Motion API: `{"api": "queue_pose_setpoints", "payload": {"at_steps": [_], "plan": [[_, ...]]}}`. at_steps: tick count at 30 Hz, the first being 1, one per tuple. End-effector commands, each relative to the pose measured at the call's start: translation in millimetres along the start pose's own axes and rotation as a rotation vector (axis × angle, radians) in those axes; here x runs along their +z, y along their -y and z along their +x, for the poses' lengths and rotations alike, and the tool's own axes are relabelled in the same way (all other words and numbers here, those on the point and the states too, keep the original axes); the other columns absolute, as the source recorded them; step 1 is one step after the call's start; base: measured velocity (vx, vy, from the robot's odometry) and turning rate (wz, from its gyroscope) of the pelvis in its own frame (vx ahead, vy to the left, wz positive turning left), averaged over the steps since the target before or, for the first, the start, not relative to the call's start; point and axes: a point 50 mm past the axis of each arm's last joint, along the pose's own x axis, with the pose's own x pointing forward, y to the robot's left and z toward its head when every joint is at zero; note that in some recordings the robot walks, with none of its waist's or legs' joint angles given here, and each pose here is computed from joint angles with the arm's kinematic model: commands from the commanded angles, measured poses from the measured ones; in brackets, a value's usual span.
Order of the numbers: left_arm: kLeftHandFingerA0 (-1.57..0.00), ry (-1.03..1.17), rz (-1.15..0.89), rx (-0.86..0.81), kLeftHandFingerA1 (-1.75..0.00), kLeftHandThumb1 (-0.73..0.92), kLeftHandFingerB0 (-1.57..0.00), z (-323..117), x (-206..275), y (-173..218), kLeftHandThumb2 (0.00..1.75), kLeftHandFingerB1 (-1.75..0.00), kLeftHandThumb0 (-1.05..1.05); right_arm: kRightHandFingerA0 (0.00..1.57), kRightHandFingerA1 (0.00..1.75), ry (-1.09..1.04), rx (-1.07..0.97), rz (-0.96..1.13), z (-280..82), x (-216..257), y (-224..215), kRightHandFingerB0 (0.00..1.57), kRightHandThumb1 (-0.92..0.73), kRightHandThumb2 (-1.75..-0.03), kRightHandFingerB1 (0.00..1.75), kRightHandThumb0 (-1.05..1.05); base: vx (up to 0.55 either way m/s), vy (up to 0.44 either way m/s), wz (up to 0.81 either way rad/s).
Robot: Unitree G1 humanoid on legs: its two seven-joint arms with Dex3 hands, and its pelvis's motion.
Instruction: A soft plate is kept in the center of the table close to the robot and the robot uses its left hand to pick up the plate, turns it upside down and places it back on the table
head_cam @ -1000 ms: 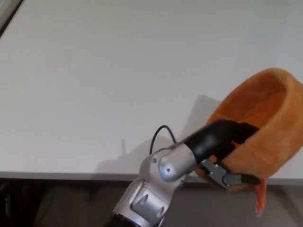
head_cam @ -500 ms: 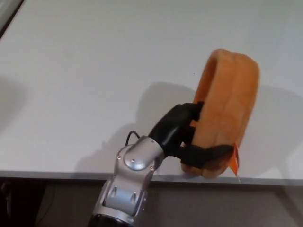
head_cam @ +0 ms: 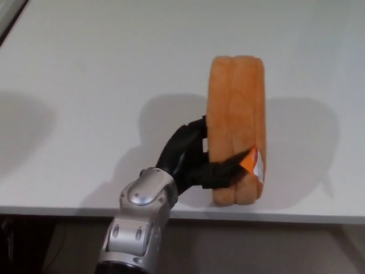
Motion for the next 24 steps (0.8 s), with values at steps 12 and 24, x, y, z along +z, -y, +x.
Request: {"api": "queue_pose_setpoints", "payload": {"at_steps": [12,24], "plan": [[-0.95,0.133,-1.66,0.885,-1.75,0.58,-0.42,-36.1,-87.9,35.6,0.65,-1.11,-0.19,0.64,0.4,-0.027,-0.005,-0.033,-3.1,4.0,3.5,0.38,-0.74,-0.63,0.35,-0.65,0.0,0.0,0.0],[-0.95,-0.113,-1.247,0.99,-1.75,0.63,-0.58,-21.2,-62.8,20.8,0.66,-1.45,-0.15,0.65,0.39,-0.008,-0.014,-0.041,4.5,0.6,8.2,0.38,-0.74,-0.63,0.34,-0.64,0.0,0.0,0.0]]}}
